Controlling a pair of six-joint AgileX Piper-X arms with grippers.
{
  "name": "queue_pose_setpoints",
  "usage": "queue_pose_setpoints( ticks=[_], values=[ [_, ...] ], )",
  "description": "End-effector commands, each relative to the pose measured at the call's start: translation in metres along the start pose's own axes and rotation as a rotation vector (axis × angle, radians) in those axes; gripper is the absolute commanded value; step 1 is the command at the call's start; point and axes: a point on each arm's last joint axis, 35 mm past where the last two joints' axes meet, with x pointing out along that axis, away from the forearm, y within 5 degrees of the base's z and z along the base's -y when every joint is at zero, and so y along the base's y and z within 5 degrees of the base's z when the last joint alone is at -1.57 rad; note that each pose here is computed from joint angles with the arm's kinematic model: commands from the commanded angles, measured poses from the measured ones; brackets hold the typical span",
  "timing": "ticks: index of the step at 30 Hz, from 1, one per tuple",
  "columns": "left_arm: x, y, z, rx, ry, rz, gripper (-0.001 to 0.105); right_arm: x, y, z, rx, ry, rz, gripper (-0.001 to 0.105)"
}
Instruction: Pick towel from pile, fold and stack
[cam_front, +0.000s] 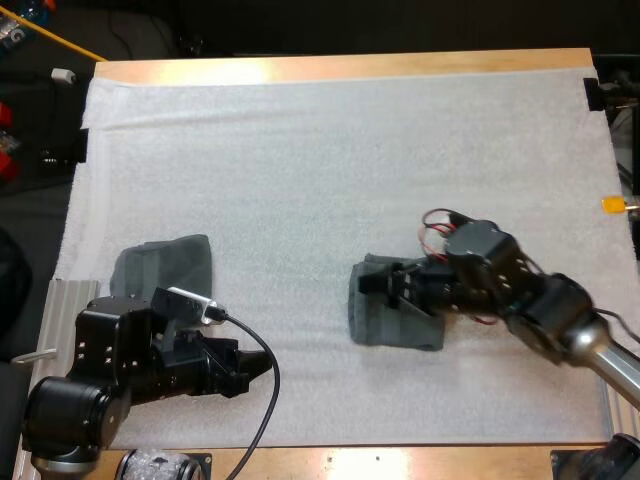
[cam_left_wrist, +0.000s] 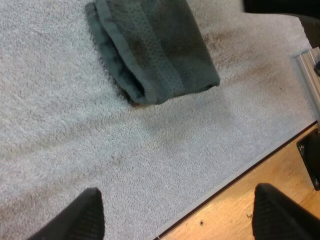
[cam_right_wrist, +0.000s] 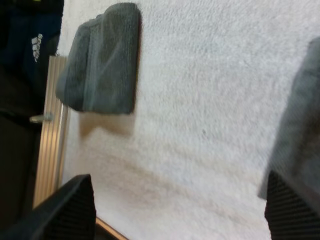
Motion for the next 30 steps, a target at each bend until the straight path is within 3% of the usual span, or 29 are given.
queue_pose_setpoints(
  ticks=[1, 9, 17, 25, 30],
  values=[
    [-0.001, -0.001, 0.001, 0.006, -0.012, -0.01, 0.061, -0.013, 0.001, -0.004, -0.027, 0.002, -0.03, 0.069],
    [-0.001, -0.002, 0.002, 0.014, -0.022, -0.013, 0.061, -0.076, 0.004, -0.034, -0.071, 0.008, -0.177, 0.069],
    [-0.001, -0.003, 0.006, 0.039, -0.052, -0.022, 0.061, -0.133, 0.008, -0.064, -0.086, -0.064, -0.203, 0.069],
    [0.004, -0.002, 0.018, 0.043, -0.12, -0.048, 0.061, -0.161, 0.007, -0.075, -0.093, -0.205, -0.29, 0.069],
    [0.018, 0.002, 0.031, -0.003, -0.091, -0.058, 0.067, -0.16, 0.006, -0.075, -0.092, -0.207, -0.302, 0.069]
  ],
)
